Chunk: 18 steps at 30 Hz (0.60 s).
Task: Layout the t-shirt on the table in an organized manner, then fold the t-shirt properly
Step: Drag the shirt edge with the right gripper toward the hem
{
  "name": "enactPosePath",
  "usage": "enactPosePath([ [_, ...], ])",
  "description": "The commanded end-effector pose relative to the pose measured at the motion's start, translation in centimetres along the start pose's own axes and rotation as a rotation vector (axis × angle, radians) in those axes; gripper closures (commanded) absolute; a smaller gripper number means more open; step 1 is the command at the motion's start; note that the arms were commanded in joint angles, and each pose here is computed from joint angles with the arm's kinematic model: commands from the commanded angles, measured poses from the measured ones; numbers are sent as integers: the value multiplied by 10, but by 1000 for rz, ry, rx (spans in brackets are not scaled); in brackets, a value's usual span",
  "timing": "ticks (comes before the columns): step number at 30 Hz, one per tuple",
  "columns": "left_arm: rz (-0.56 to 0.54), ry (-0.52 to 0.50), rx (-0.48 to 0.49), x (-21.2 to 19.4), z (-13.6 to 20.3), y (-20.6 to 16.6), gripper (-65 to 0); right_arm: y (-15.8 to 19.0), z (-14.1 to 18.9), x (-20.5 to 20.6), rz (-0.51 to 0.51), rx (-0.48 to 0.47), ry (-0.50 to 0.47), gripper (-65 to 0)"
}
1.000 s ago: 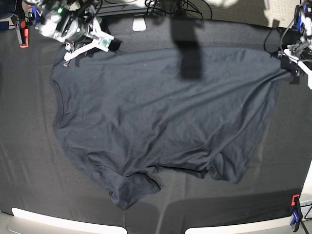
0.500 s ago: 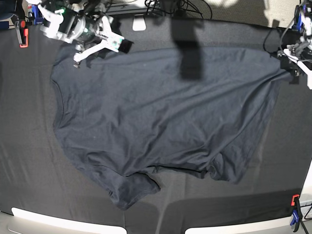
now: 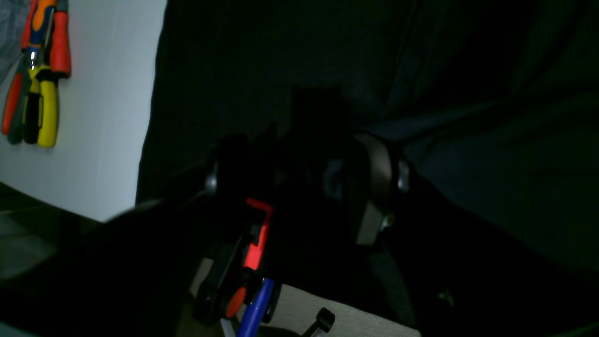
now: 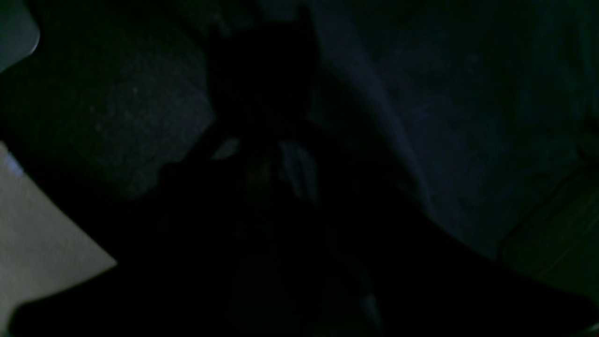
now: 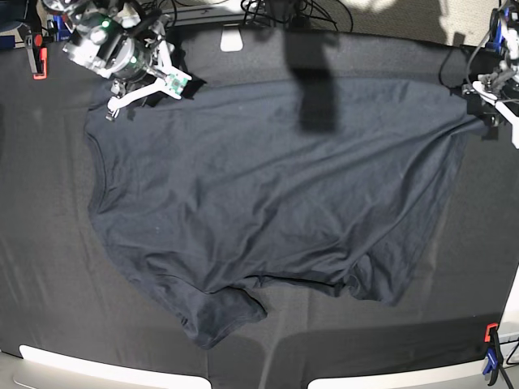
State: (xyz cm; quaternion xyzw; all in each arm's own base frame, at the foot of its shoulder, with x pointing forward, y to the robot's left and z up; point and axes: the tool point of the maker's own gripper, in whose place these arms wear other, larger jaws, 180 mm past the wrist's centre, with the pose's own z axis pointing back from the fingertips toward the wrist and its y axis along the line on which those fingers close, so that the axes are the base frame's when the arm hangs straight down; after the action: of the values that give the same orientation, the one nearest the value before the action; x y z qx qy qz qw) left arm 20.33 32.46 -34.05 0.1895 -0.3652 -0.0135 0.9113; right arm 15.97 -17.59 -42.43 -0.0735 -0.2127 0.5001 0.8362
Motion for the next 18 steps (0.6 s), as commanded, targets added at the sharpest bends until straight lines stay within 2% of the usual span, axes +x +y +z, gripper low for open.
enactPosePath([
  [1, -11, -44, 18, 12, 3, 7, -309, -20, -1, -10, 17, -75, 50, -122],
  [5, -11, -44, 18, 12, 3, 6, -309, -49, 0, 9, 10, -143, 3, -70],
  [15, -11, -44, 18, 12, 3, 7, -309, -125, 12, 53, -31, -257, -127, -69],
  [18, -11, -44, 18, 12, 3, 7, -309, -145, 14, 70, -87, -256, -187, -70],
])
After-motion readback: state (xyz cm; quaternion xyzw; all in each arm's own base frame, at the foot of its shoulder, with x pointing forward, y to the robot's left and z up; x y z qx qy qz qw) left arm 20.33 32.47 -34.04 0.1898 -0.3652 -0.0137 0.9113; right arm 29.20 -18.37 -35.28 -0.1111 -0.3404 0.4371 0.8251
